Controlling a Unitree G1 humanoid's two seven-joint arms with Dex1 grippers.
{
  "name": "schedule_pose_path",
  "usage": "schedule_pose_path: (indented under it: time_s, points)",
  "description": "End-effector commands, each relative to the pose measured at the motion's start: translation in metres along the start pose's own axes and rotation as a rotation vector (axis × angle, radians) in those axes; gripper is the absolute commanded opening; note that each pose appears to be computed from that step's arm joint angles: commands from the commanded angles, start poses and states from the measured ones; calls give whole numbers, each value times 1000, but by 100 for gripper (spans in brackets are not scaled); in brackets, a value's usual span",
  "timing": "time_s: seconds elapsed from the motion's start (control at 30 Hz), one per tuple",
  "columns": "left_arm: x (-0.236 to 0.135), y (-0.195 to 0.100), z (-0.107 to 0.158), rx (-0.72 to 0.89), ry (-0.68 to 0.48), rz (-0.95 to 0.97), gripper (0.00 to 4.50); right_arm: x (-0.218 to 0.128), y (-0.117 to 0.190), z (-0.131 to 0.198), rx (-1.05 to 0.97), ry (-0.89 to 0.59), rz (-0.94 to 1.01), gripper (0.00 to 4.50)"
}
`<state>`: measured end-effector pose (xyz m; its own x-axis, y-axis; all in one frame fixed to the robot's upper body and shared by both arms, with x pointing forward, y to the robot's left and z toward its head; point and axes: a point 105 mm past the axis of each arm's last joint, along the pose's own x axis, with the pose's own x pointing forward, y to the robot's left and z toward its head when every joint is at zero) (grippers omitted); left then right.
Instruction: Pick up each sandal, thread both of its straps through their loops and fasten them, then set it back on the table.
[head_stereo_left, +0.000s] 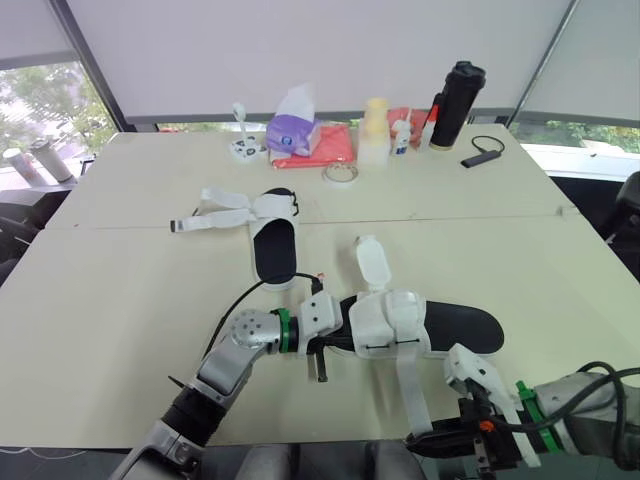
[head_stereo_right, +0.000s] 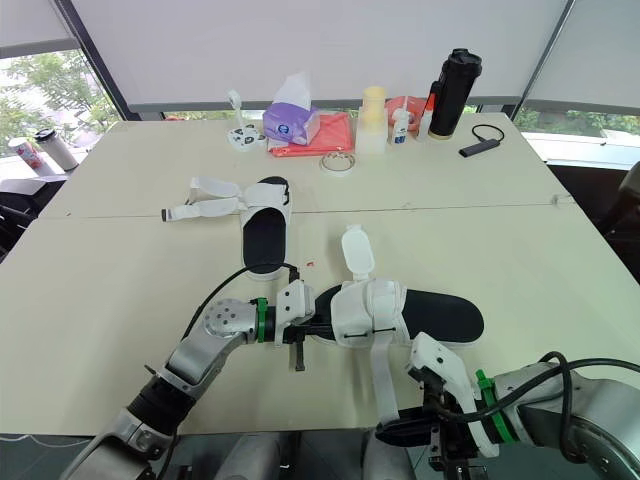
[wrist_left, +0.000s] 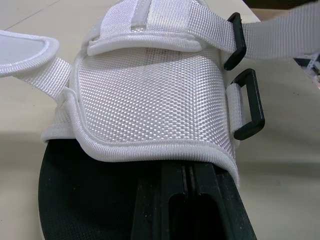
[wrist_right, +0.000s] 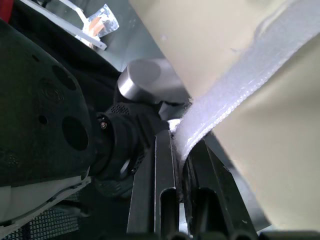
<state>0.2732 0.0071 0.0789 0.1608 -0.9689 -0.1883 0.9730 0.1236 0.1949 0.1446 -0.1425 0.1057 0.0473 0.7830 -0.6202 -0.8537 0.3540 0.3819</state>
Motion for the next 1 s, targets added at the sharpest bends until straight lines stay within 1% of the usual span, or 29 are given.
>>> schedule_pose_path:
  time_s: [0.03,0.2,0.3,0.47,0.63,0.83,1.0]
  points:
    - [1,-6,-6,-11,25,-24,0,-9,9,16,-130,-17,-5,2]
    - [2,-5,-6,-8,23,-22,0,-25,4,44,-213,-82,-37,2]
    - [2,-5,-5,-8,21,-21,0,-31,0,54,-228,-105,-55,2]
    - [4,-3,-5,-9,15,-12,0,-51,-36,101,-247,-231,-133,2]
    - [4,-2,-5,-6,15,-6,0,-55,-56,127,-224,-270,-144,2]
    - [3,-1,-5,-9,17,3,0,-48,-69,131,-215,-229,-137,2]
    - [3,-1,-4,-8,17,6,0,-43,-71,127,-227,-187,-123,2]
